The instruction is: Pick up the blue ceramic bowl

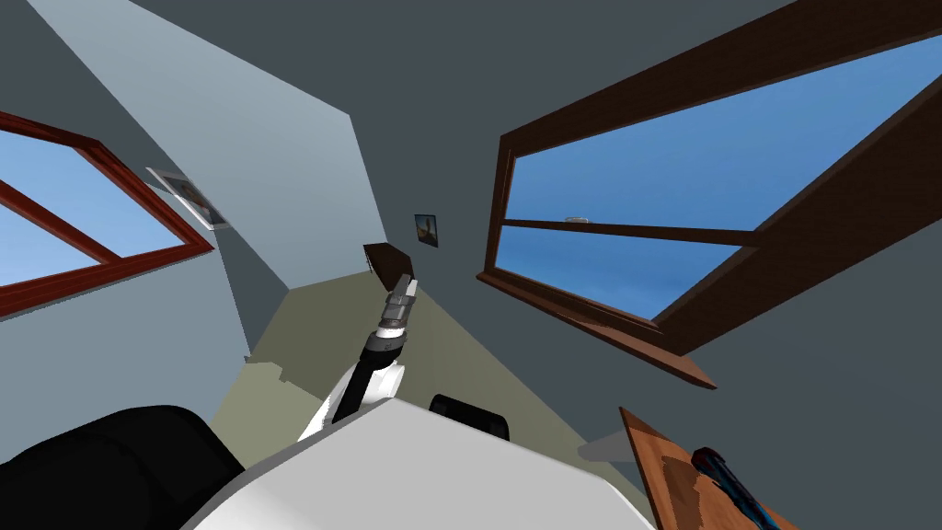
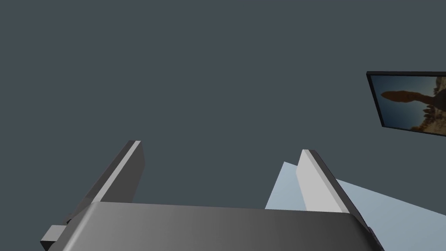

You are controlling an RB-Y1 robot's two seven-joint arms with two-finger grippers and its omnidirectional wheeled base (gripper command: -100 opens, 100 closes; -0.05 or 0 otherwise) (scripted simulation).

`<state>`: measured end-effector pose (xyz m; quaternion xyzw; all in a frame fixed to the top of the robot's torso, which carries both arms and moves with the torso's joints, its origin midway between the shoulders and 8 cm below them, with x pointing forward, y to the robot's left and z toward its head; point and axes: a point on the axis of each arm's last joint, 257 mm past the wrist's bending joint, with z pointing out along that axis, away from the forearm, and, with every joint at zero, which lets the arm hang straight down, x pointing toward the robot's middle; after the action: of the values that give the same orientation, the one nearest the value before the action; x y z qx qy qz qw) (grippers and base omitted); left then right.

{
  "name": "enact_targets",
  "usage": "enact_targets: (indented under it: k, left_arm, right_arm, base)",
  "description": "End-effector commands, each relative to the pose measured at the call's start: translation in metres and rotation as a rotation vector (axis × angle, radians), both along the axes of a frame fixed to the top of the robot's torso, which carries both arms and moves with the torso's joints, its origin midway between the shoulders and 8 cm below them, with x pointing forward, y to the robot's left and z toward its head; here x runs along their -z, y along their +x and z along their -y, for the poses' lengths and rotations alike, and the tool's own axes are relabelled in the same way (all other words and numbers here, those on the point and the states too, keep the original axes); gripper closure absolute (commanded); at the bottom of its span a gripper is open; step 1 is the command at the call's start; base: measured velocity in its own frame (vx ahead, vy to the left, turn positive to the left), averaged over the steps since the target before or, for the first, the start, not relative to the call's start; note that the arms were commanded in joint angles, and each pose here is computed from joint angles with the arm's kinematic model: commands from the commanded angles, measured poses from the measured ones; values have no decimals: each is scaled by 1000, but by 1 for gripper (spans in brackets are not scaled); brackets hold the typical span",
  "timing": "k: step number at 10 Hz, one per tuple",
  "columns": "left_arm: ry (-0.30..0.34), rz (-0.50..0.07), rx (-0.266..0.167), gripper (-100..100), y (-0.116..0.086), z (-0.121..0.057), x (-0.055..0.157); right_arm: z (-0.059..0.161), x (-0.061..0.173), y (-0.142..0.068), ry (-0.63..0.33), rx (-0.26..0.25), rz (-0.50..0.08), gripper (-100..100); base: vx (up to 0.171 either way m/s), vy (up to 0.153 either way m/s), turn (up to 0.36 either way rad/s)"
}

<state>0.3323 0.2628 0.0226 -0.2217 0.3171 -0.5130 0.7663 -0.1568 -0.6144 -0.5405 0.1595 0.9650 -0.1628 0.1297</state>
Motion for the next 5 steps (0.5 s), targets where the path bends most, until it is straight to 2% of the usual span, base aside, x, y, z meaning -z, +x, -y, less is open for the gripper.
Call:
enact_targets:
  k: [1, 2, 3, 5]
  left_arm:
    - [0, 0, 0, 0, 0, 0, 0]
    - [0, 0, 0, 0, 0, 0, 0]
    - [0, 0, 0, 0, 0, 0, 0]
    - [0, 0, 0, 0, 0, 0, 0]
  right_arm:
    - [0, 8, 22, 15, -36, -10, -100]
    - [0, 8, 21, 20, -15, -2, -100]
    - [1, 14, 43, 26, -65, -16, -100]
    - [1, 15, 43, 35, -33, -6, -100]
  base:
    - [-37, 6, -96]
    - [-46, 8, -69]
    - [-71, 1, -113]
    - [-43, 10, -17]
